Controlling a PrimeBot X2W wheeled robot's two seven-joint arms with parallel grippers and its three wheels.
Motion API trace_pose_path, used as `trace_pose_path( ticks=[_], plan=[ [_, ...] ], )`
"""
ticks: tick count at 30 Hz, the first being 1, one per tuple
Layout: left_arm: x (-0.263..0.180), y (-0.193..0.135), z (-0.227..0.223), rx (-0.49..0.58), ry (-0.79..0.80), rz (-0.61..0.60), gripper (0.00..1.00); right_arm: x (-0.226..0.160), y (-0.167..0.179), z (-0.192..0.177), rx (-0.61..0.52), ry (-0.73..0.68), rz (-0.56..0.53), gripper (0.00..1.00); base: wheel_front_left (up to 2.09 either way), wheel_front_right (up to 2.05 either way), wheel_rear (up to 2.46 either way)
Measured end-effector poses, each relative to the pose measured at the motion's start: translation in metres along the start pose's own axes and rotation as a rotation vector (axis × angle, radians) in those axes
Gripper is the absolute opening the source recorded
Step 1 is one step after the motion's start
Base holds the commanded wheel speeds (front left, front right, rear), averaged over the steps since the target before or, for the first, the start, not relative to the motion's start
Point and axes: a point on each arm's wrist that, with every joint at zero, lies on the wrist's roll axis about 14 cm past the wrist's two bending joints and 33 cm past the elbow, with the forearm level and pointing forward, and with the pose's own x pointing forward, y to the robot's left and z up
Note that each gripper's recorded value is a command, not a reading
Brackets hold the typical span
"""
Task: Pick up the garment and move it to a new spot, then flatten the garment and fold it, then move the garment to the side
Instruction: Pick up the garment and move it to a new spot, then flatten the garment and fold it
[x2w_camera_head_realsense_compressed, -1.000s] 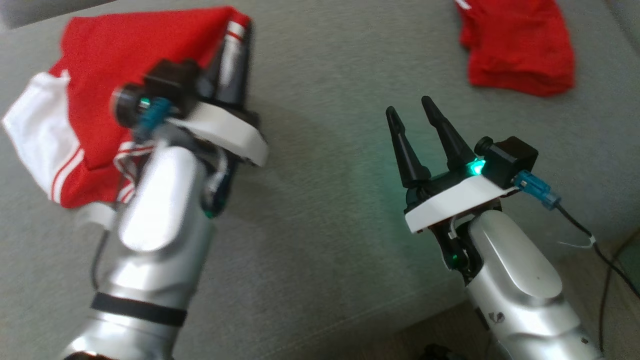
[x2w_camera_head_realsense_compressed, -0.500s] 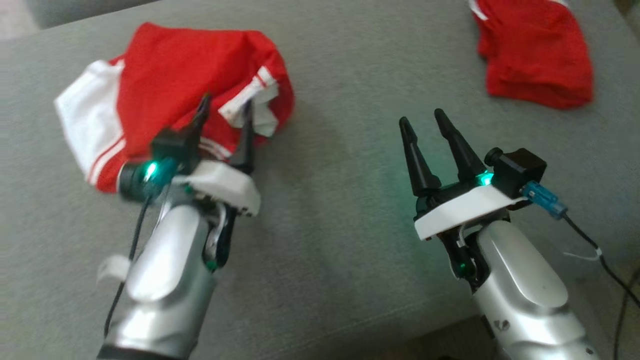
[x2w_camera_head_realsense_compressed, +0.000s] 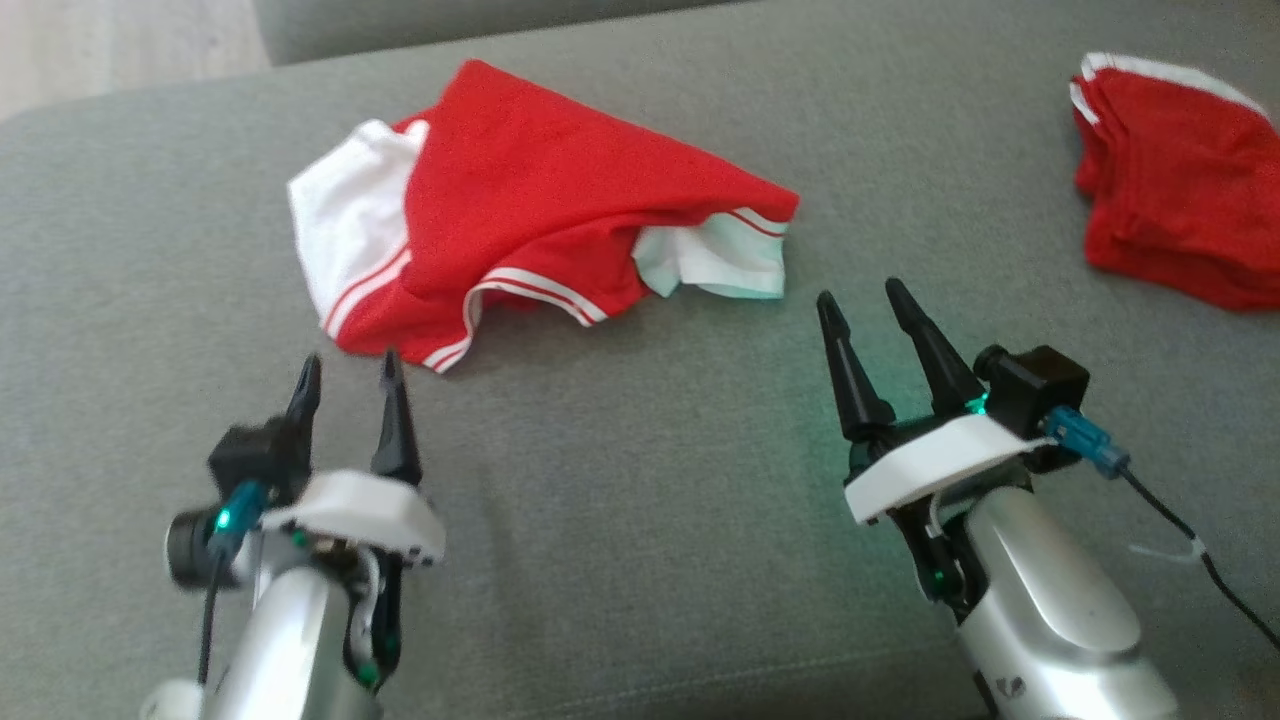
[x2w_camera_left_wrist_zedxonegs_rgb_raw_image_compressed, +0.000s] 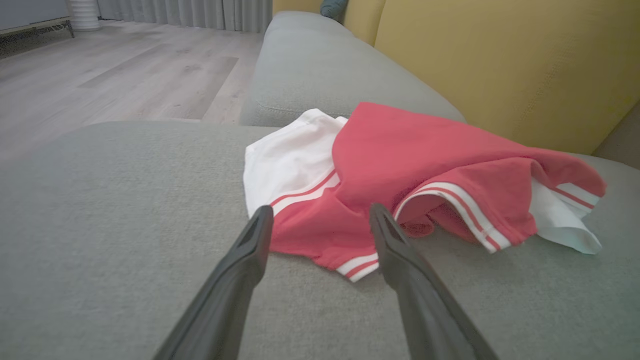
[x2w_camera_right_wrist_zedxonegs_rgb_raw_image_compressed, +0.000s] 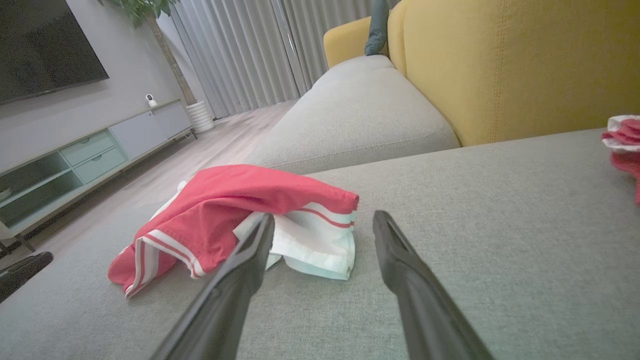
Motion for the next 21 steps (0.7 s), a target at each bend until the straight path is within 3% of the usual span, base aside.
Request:
trace_pose_path(
  ticks=[9, 21],
  plan=[
    [-0.046, 0.039, 0.000, 0.005, -0.008, 0.132, 1.00, -0.010, 0.011, -0.007, 0.002, 0.019, 0.018, 1.00, 0.00, 0.00, 0.00],
    [-0.060, 0.041, -0.014, 0.000, 0.033, 0.141, 1.00, -0.007, 0.006, -0.027, 0.005, 0.076, 0.002, 1.00, 0.00, 0.00, 0.00]
  ],
)
